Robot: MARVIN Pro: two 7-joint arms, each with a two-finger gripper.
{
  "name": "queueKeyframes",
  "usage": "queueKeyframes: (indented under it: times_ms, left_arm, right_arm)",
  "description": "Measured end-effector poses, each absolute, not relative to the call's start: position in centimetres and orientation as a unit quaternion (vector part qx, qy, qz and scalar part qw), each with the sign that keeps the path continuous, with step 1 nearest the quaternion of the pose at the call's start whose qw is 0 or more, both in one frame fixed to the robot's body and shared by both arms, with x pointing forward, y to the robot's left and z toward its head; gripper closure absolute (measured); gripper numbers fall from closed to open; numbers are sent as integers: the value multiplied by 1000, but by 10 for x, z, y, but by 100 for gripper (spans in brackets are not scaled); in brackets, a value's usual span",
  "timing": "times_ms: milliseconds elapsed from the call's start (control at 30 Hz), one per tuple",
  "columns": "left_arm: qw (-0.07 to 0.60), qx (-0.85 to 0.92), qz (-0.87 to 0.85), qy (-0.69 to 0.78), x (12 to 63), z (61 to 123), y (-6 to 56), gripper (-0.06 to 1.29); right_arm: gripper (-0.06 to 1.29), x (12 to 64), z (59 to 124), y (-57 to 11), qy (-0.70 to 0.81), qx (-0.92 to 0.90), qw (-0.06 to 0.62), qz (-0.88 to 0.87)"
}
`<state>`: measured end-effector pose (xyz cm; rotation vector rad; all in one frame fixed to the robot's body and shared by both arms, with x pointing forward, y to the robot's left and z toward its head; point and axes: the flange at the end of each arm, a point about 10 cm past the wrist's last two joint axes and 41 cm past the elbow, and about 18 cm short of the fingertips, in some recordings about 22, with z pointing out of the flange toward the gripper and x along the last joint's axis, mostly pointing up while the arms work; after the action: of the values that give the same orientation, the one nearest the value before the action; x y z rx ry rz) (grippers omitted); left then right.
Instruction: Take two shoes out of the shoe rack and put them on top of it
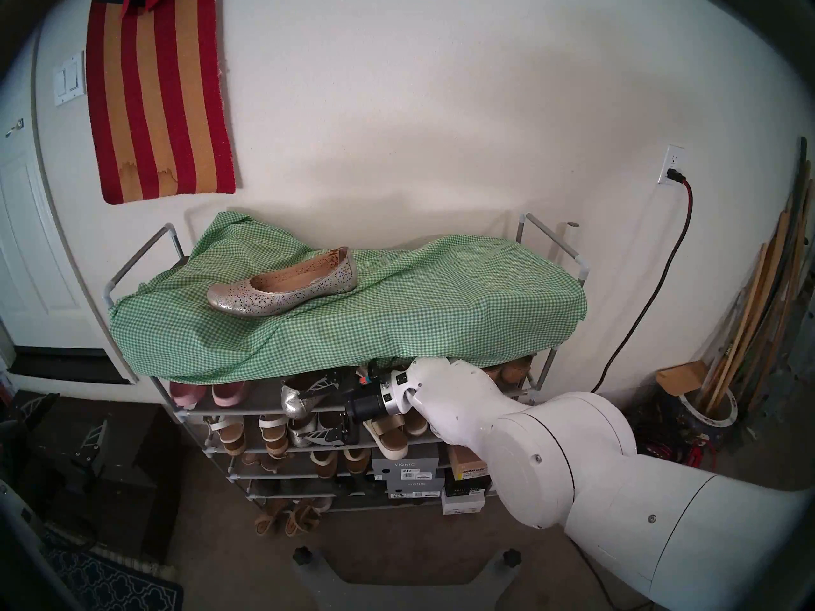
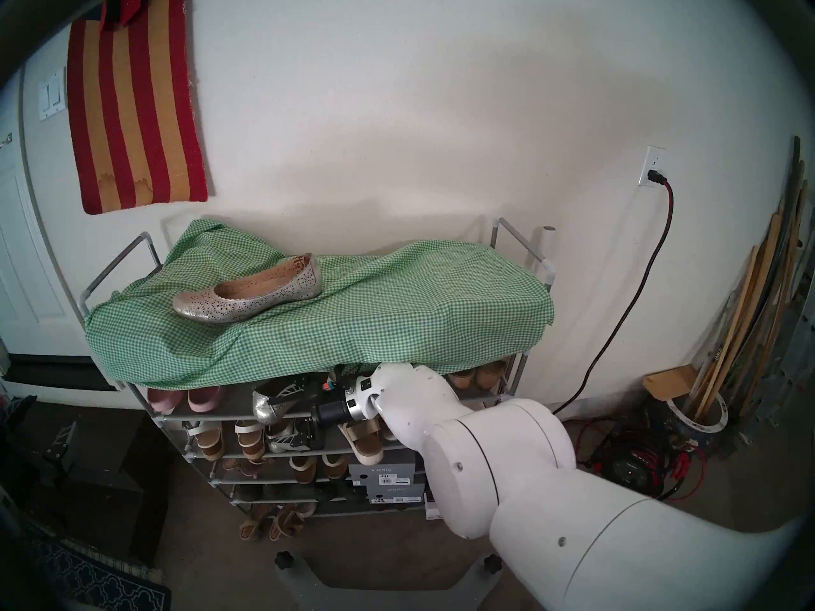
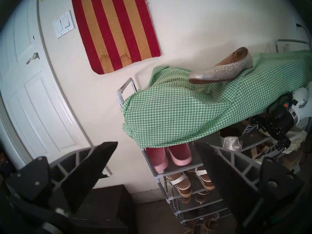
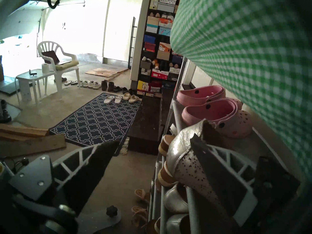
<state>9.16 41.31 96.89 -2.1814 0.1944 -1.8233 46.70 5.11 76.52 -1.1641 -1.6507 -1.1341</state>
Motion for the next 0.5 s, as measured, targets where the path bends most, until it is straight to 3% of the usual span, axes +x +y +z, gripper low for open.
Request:
queueKeyframes:
  times_ms: [500]
  left_arm:
    - [145,-760,-631,64,91,968,413,-4]
  right_arm:
    - [4,469,769,55,-655,-473,399,-433]
